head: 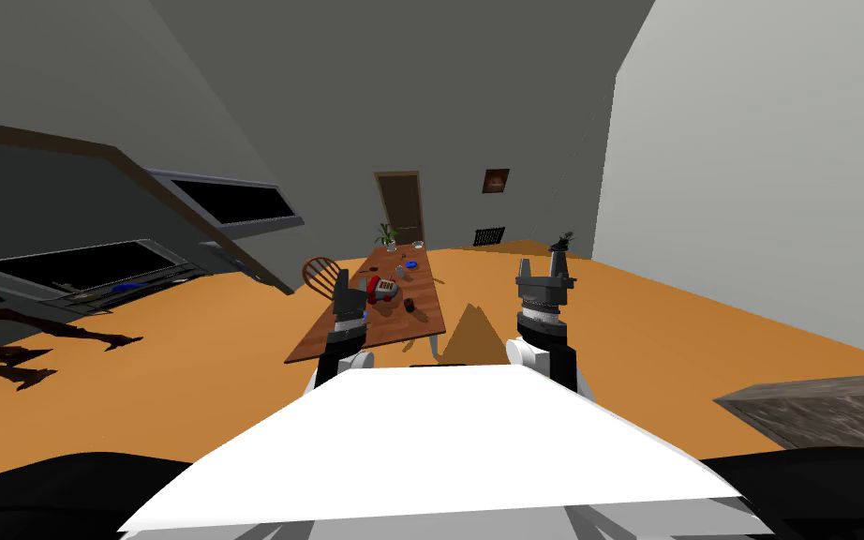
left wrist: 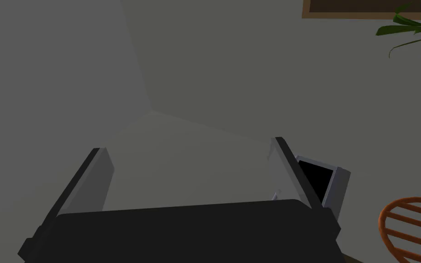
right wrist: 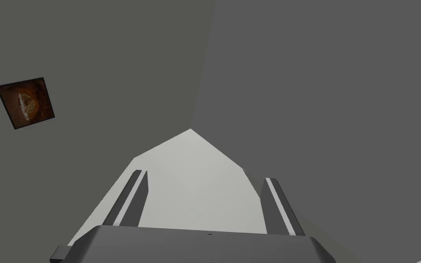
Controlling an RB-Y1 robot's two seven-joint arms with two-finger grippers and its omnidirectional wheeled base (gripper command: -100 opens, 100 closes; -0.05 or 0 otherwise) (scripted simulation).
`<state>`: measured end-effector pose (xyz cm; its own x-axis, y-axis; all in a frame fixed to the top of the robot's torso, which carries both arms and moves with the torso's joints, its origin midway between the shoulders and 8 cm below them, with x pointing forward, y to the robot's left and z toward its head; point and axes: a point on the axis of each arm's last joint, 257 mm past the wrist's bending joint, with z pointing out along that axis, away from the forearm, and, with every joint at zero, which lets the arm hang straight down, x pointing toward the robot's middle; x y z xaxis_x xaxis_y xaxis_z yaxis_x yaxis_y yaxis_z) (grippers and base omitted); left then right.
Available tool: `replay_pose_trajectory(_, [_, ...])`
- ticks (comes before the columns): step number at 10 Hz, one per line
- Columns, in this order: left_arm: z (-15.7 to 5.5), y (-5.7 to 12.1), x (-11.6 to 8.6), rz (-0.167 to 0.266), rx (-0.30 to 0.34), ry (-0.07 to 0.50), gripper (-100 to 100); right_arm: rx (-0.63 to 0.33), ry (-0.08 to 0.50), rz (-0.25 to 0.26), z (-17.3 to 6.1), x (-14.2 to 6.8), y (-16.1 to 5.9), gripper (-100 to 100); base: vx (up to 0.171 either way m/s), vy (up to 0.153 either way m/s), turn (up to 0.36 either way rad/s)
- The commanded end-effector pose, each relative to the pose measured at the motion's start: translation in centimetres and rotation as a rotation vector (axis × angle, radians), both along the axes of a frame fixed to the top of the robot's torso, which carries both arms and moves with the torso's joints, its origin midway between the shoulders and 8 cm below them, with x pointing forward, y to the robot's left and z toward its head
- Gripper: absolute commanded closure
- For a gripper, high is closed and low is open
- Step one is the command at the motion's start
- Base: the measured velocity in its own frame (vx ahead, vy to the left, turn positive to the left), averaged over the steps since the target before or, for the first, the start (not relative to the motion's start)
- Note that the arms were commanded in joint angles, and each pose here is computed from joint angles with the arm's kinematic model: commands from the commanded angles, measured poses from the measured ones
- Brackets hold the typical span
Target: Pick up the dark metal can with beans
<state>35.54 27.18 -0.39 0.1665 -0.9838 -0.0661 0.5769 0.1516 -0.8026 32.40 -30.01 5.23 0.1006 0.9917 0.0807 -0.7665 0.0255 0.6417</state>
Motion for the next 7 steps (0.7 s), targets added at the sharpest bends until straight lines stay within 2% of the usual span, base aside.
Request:
replay_pose_trajectory(1, [-0.6, -0.2, 0.2, -0.015, 0.019, 0.019, -100, 0.0, 0.0, 0.0, 0.0, 0.0, 0.0, 0, -0.022, 0.002, -0.057])
replay_pose_trajectory(4, [-3.0, -0.1, 0.7, -0.045, 0.046, 0.084, -100, 0.0, 0.0, 0.0, 0.0, 0.0, 0.0, 0, -0.055, 0.019, -0.117])
replay_pose_trajectory(7, [-6.7, 0.6, 1.2, -0.067, 0.046, 0.176, -100, 0.0, 0.0, 0.0, 0.0, 0.0, 0.0, 0, -0.099, 0.054, -0.192])
